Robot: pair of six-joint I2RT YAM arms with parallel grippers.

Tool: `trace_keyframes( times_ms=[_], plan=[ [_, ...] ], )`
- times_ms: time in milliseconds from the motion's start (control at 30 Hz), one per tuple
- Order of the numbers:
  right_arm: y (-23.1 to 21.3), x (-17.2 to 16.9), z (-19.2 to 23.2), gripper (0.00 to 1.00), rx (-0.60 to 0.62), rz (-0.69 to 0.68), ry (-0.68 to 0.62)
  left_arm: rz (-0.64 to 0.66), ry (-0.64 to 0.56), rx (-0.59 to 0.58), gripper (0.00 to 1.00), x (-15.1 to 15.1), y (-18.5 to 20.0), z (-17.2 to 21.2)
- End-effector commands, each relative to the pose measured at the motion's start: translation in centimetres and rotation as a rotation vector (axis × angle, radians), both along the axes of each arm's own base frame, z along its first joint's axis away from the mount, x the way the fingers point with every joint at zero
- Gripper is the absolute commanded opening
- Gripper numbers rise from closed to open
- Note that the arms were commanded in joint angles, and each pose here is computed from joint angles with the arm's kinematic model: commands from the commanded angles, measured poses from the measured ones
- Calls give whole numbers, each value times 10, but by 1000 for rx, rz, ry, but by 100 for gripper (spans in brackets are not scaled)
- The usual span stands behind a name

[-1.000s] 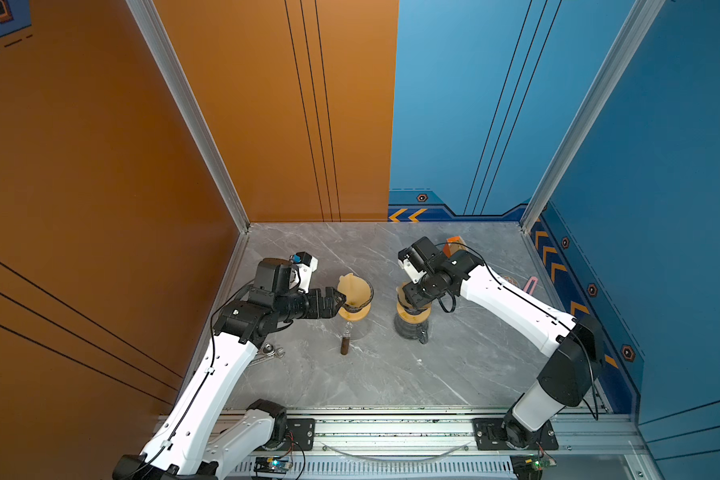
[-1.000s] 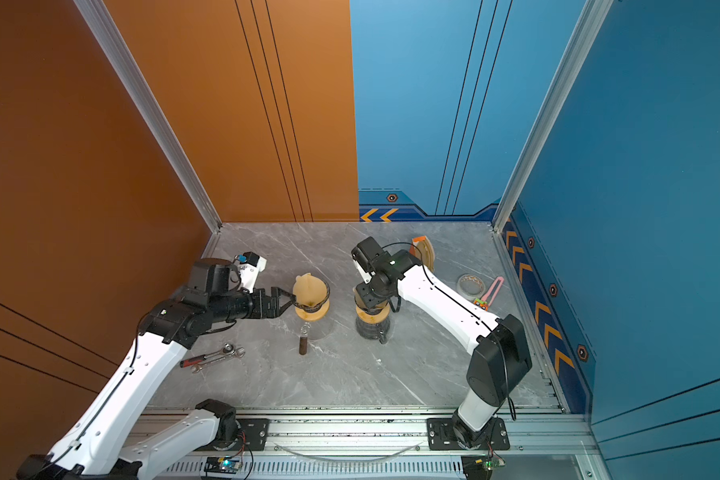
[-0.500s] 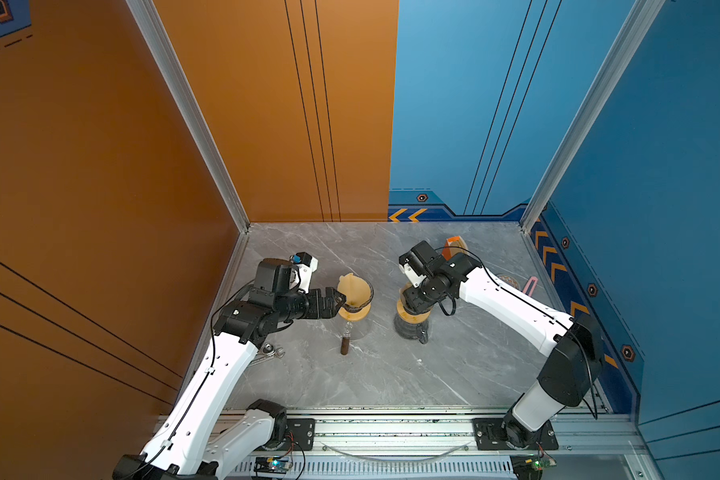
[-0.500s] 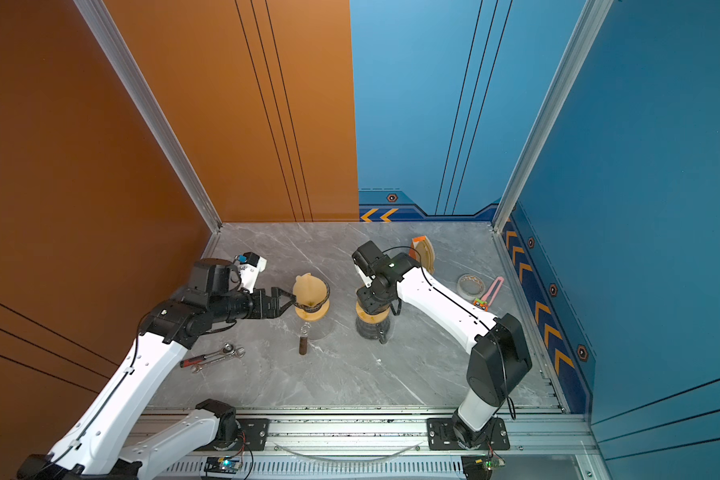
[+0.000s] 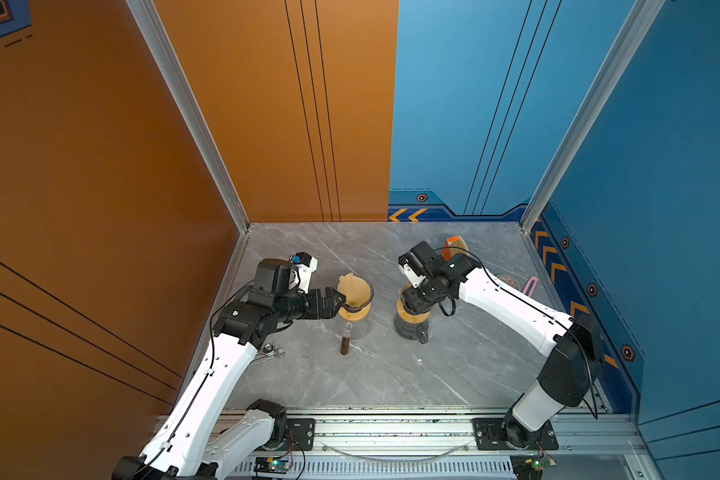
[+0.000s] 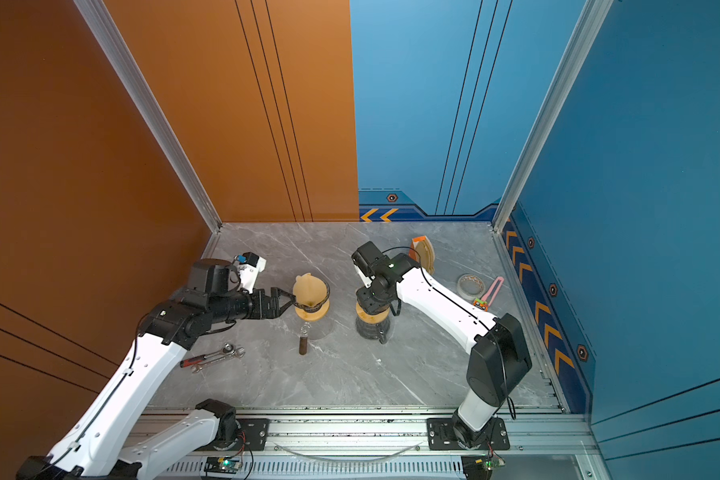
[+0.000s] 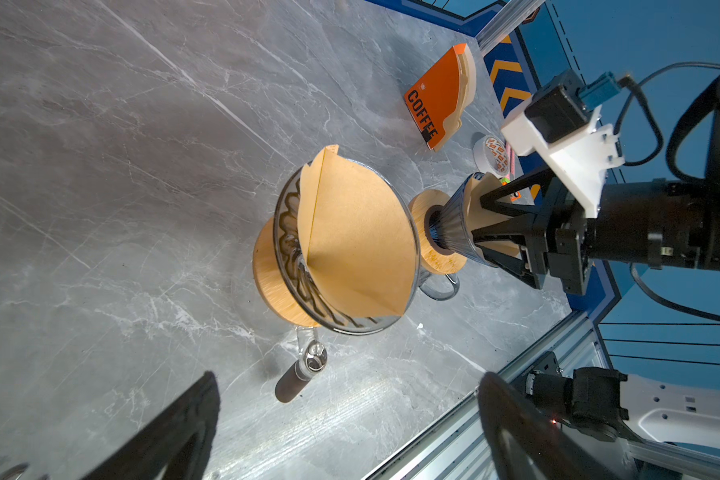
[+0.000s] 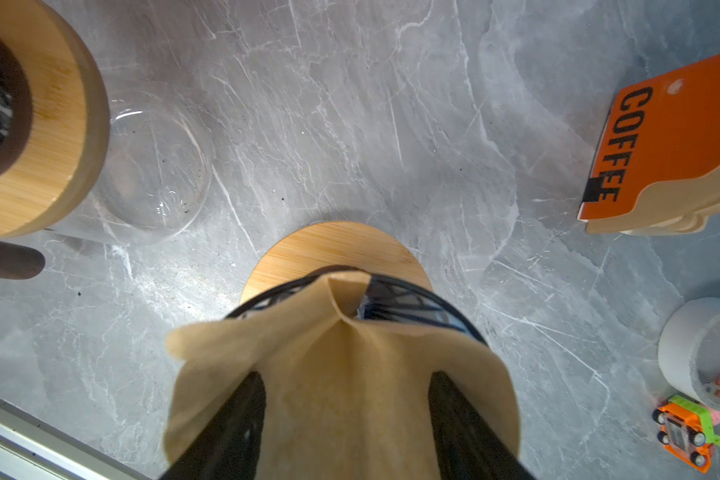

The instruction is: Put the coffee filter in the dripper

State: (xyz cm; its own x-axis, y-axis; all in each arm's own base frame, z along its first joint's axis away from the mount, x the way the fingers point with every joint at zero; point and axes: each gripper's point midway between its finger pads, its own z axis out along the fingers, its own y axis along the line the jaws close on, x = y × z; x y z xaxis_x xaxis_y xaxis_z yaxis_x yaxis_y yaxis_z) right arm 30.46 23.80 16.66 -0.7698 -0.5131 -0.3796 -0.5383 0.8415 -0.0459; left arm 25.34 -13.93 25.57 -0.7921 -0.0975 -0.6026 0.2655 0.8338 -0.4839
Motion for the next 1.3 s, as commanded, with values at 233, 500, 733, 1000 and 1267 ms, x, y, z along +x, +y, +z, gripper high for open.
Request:
trace_keyframes(
  times_ms=[233, 500, 733, 1000, 1267],
  plan=[
    [10, 2, 31, 61, 40, 18, -64, -3, -9, 4, 98, -2, 0, 0],
    [6, 5, 42, 61, 35, 18, -85, -1, -14, 1, 98, -1, 0, 3],
    [3, 5, 53, 60, 44, 16, -104, 1, -14, 1, 98, 0, 1, 3],
    [-1, -4, 78, 60, 129, 19, -184, -3, -55, 0, 98, 5, 0, 15],
    [-23, -18, 114, 76, 236, -32, -319, 93, -150, 21, 98, 26, 19, 28]
  ],
)
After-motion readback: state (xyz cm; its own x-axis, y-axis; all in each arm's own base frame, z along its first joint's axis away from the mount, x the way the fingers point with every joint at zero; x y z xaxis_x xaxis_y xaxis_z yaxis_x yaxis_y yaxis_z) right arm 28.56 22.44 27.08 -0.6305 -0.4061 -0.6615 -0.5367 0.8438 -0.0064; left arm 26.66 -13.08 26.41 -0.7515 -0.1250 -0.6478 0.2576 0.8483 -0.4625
